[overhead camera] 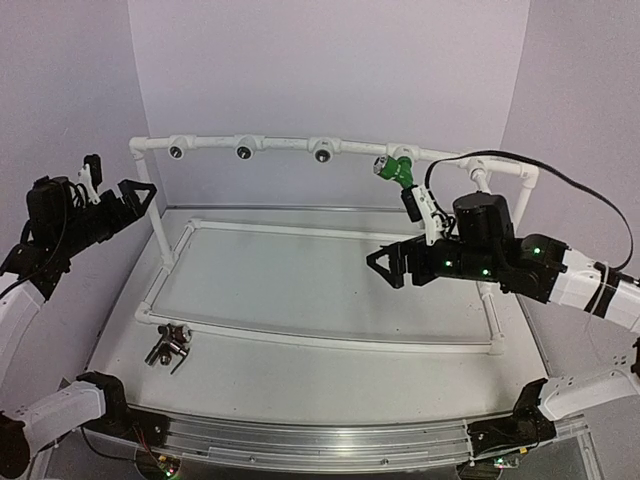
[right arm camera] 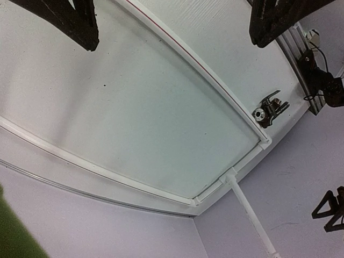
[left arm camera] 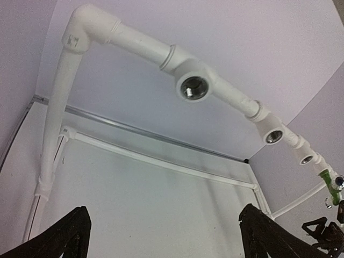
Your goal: Install the water faucets
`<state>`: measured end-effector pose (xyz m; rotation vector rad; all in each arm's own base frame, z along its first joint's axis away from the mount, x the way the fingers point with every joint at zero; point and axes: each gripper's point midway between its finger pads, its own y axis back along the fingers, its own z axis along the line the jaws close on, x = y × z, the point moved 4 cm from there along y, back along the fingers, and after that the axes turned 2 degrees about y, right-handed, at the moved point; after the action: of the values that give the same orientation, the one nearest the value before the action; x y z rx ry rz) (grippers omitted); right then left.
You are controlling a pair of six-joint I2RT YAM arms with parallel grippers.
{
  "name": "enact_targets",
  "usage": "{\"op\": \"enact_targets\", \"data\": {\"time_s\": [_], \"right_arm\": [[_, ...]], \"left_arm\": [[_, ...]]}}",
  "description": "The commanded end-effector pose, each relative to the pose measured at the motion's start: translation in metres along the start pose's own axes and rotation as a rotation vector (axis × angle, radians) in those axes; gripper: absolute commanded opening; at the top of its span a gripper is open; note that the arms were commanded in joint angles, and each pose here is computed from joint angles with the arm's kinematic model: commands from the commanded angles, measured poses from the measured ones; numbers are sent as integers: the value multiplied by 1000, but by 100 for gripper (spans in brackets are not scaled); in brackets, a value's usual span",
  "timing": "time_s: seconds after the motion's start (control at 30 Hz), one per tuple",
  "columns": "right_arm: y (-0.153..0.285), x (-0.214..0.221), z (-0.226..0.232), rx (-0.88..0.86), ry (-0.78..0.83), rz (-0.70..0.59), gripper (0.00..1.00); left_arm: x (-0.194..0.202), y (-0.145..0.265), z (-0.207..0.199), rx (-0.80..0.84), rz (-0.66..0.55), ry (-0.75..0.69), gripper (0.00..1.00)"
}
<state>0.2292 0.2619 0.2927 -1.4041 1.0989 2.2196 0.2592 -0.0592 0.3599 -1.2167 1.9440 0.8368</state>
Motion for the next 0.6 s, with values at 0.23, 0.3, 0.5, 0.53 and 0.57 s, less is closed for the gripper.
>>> {"op": "enact_targets", "data": {"time_s": [0.23,0.3,0.5,0.53,0.57], "right_arm": [[-48,56,-40,199,1,20,98],[-57,64,-32,137,-23,52,98],[-90,95,-6,-85,-24,181,98],[-96,101,-7,-81,-30,202,98],[-101,107,-11,-58,-36,225,98]], "left_arm": [[105,-38,90,-351,348,280,91],[122,-42,94,-343,417,326,91],[149,-61,94,-257,550,355,91],[153,-66,94,-252,573,352,91],[155,-70,96,-262,583,344,90]]}}
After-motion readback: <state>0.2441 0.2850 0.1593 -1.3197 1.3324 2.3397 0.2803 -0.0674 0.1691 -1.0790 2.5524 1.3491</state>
